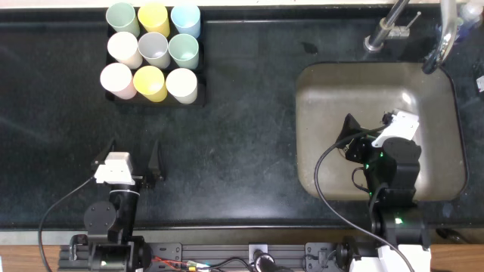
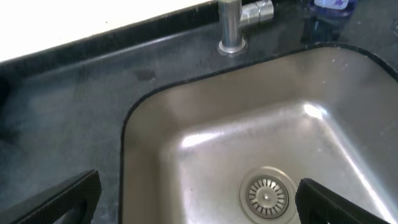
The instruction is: Store Cups
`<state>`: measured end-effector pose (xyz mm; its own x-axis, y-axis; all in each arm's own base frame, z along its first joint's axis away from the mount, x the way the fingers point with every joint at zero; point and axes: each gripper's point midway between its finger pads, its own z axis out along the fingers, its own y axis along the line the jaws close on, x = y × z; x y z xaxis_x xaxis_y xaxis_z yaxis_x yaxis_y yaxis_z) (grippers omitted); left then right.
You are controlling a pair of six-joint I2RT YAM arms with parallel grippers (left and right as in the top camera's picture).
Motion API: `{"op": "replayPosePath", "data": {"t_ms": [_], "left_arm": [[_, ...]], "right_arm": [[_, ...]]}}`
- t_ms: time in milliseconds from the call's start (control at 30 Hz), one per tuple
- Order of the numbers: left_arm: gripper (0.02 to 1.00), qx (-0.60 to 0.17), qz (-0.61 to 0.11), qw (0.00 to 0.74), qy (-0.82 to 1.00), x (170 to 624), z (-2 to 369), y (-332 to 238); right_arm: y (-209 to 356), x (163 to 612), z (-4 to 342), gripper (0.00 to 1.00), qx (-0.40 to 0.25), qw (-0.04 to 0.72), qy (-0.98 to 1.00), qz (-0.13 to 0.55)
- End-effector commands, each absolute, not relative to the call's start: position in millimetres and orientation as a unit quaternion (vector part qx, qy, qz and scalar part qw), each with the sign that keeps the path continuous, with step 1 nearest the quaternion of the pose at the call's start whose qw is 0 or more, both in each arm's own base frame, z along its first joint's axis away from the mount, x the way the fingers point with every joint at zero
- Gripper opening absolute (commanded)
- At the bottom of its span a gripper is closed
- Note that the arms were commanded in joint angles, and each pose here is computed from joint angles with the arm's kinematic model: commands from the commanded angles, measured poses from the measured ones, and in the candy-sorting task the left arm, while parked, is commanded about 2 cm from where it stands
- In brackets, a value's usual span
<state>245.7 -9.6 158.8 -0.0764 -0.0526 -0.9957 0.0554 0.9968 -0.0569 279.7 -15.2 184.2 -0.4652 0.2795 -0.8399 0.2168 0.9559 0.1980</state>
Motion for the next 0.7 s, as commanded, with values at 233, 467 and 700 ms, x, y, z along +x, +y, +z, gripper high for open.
{"op": "replayPosePath", "data": {"t_ms": [233, 467, 700], "left_arm": [[1.000, -0.001, -0.038, 0.680, 0.733, 246, 157, -8], [1.000, -0.001, -0.038, 0.680, 0.733, 246, 157, -8], [1.000, -0.001, -0.038, 0.680, 0.733, 246, 157, -8]], "right_arm": [[-15, 277, 153, 0.993, 0.138, 0.487, 0.862, 0.026], [3, 280, 156, 0.996, 0.112, 0.486, 0.864, 0.072], [2, 278, 144, 0.996, 0.116, 0.464, 0.876, 0.066]]}}
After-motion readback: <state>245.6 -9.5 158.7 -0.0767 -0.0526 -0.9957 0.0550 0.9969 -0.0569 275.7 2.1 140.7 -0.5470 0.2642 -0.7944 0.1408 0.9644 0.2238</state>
